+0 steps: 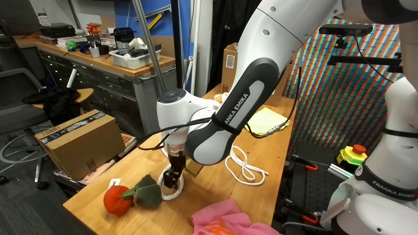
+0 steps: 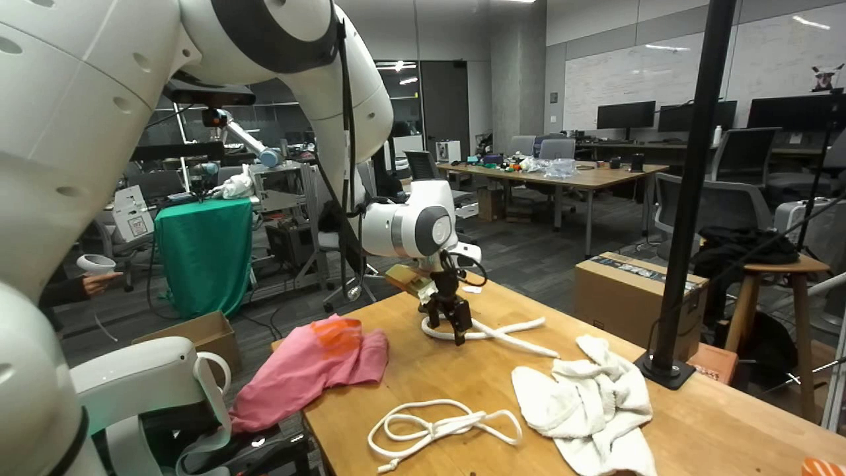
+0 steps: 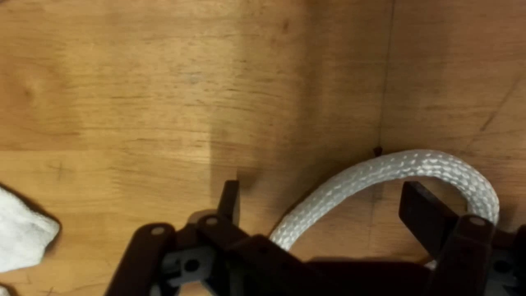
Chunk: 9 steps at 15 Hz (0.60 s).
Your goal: Separate the objects on the table.
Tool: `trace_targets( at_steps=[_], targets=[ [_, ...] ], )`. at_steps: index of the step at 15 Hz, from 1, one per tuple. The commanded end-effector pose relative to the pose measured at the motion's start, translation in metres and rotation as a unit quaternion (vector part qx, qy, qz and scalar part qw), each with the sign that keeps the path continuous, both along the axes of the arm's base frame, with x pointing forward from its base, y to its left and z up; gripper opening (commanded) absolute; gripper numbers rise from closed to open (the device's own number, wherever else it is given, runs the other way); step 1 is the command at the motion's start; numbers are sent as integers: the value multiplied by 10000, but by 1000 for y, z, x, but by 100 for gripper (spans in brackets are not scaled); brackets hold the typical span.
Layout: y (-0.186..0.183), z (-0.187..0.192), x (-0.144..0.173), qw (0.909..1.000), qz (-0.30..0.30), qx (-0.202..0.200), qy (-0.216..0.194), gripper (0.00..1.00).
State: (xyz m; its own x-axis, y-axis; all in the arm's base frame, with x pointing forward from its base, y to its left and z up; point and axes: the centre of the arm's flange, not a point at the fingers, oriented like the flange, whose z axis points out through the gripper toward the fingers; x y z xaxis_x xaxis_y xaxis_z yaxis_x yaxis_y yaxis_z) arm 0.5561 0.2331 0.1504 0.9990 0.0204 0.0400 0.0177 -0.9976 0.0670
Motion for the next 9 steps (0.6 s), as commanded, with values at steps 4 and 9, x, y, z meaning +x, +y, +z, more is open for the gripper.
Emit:
trace_targets(
  at_steps=[4, 9],
  targets=[
    [-20, -3, 8, 9992, -401, 26, 51, 100],
    [-40, -8, -4, 9969, -656, 29, 424, 100]
  ],
)
